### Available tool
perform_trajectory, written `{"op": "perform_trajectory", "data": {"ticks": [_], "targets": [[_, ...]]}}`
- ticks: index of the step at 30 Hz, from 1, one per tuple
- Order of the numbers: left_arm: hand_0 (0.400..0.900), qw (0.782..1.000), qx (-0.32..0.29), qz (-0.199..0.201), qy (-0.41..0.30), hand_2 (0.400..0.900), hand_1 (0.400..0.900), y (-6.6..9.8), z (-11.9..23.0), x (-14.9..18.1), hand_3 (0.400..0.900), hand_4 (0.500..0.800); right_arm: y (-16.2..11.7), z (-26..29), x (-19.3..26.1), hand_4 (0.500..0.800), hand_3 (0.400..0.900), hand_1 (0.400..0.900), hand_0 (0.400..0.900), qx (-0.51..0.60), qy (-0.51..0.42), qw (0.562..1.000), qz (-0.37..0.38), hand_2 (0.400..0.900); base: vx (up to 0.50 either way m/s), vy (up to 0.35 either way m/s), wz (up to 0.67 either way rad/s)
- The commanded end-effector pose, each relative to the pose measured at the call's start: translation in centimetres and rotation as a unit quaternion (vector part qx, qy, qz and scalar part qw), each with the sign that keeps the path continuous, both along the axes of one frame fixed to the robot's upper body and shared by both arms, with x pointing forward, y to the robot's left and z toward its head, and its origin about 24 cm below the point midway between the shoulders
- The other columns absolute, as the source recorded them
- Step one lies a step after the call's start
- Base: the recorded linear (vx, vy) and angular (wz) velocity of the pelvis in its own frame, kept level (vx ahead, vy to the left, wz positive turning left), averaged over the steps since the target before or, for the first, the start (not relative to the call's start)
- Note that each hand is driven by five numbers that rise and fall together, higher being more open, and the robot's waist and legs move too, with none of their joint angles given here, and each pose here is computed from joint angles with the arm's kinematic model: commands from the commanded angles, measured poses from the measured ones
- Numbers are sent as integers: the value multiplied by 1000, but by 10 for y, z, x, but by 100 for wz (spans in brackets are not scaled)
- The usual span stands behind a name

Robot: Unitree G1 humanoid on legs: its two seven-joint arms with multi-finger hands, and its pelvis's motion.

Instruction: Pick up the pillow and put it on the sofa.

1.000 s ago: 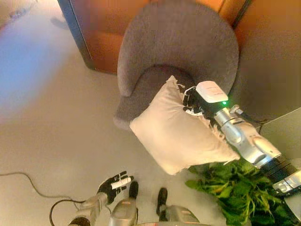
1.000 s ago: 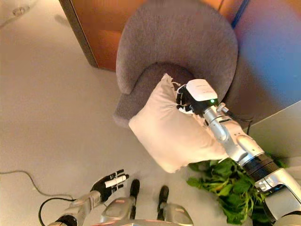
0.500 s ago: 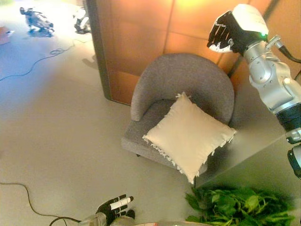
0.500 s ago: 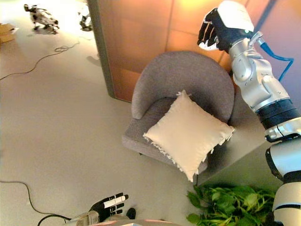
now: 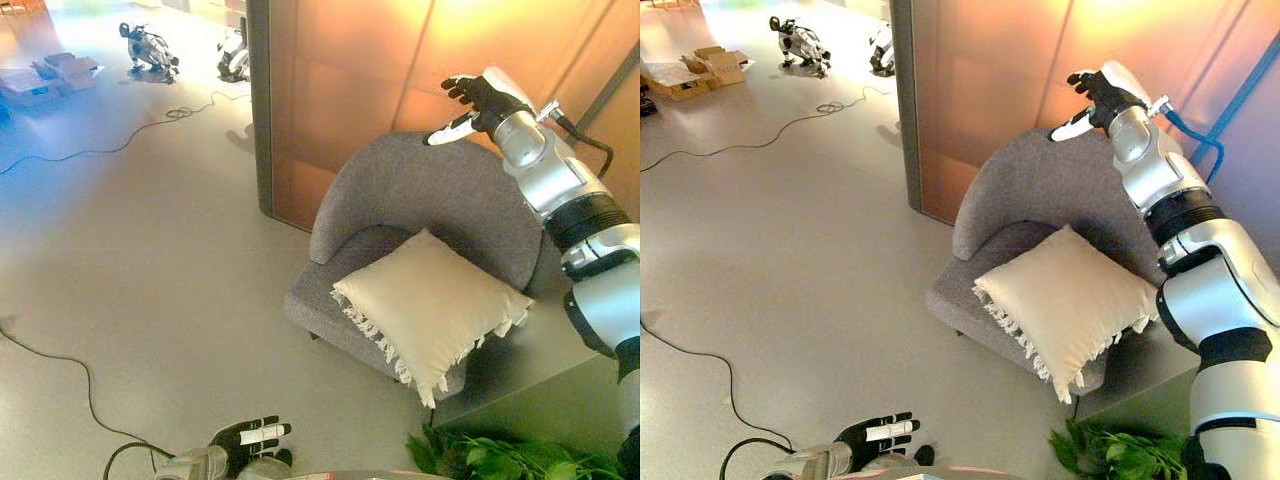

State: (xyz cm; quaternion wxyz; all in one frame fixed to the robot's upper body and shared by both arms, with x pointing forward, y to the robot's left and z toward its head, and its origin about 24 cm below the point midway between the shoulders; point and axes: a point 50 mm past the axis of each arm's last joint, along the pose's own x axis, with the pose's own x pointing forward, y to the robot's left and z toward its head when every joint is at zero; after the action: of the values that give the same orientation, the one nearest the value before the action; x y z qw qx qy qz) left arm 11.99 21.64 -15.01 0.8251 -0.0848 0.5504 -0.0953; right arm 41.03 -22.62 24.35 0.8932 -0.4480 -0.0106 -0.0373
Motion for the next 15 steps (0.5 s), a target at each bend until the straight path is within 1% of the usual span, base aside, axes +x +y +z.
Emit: {"op": "perform_trajectory", "data": {"ticks": [1,4,7,8,10,11,14,15], "targets": [[900,1000,-5,-16,9,900,900,-17,-5,-1,900,800,-8,17,-8,800,900,900,900,54,-67,996,-10,900,-61,23,-42],[900,1000,0,7,-3,900,900,-18,-4,5,900,800,-3,-29,-20,800,900,900,900,145,-55,988,28,900,-51,19,-37],[900,1000,3,22,-12,900,900,-18,-3,8,900,800,2,-67,-35,800,900,900,900,205,-38,977,48,900,-49,7,-35],[900,999,3,31,-16,900,900,-18,-3,9,900,800,7,-93,-47,800,900,900,900,225,-24,972,61,900,-49,5,-38],[900,999,6,44,-20,900,900,-19,-3,8,900,800,8,-128,-66,800,900,900,900,277,1,959,68,900,-56,11,-43],[900,998,8,51,-21,900,900,-19,-4,6,900,800,7,-145,-76,800,900,900,900,295,21,953,68,900,-53,16,-46],[900,998,10,60,-23,900,900,-20,-5,4,900,800,5,-191,-97,800,900,900,900,356,78,930,36,900,-28,14,-31],[900,998,9,63,-24,900,900,-22,-5,3,900,800,4,-212,-109,800,900,900,900,379,104,920,15,900,-26,22,-30]]}}
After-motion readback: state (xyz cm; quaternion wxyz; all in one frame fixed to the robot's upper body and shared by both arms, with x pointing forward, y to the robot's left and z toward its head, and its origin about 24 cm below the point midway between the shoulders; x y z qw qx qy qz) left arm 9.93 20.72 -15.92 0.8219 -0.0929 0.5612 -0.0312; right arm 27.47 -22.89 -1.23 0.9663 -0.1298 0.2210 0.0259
